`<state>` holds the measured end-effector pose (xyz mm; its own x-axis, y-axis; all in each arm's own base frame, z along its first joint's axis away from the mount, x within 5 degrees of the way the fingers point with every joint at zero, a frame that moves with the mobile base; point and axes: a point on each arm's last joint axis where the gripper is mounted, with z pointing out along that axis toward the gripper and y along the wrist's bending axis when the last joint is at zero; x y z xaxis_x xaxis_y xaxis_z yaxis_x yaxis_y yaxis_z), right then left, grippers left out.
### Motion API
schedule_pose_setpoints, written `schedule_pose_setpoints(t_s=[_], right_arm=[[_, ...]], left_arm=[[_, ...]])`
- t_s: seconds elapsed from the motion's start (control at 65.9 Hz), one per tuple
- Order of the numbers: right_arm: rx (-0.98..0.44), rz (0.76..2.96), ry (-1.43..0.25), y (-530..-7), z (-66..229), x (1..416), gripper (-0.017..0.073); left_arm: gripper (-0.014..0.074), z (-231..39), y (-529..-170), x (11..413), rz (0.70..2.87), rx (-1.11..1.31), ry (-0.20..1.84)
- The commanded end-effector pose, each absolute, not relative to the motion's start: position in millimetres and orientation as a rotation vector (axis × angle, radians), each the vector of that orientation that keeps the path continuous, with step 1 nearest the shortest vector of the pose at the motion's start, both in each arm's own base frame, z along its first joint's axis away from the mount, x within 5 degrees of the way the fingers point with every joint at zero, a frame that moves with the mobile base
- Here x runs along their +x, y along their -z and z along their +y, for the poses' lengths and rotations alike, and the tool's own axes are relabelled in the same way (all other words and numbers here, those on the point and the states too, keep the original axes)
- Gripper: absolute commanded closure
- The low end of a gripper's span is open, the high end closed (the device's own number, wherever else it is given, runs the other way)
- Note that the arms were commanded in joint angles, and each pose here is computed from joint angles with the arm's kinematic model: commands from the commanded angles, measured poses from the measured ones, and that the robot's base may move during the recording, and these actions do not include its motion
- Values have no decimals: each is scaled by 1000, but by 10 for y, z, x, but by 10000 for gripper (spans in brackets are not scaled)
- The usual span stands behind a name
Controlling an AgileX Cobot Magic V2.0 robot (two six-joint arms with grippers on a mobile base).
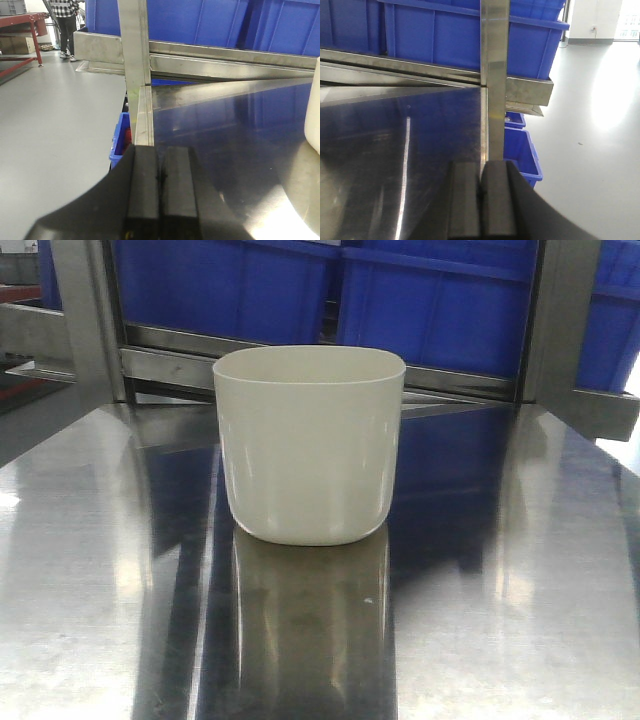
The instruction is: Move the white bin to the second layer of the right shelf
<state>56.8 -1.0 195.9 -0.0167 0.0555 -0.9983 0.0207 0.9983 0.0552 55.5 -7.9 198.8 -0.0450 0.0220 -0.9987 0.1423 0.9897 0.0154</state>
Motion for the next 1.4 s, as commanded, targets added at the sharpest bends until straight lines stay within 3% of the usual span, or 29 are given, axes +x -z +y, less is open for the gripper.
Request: schedule_pose_setpoints(t_s=[0.0, 0.88, 1.107, 1.38], right_arm=[[49, 1472, -18, -2096, -12, 543, 507], [47, 1470, -18, -2206, -10, 520, 507], [43, 1586, -18, -2525, -6, 577, 507], [-13, 1770, 57, -2869, -30, 960, 507]], left_arm=[[509, -82, -1951, 560, 1549, 123, 105], [509, -82, -1951, 560, 1549, 123, 105], [509, -82, -1951, 560, 1549, 123, 105], [509, -82, -1951, 560, 1549, 123, 105]])
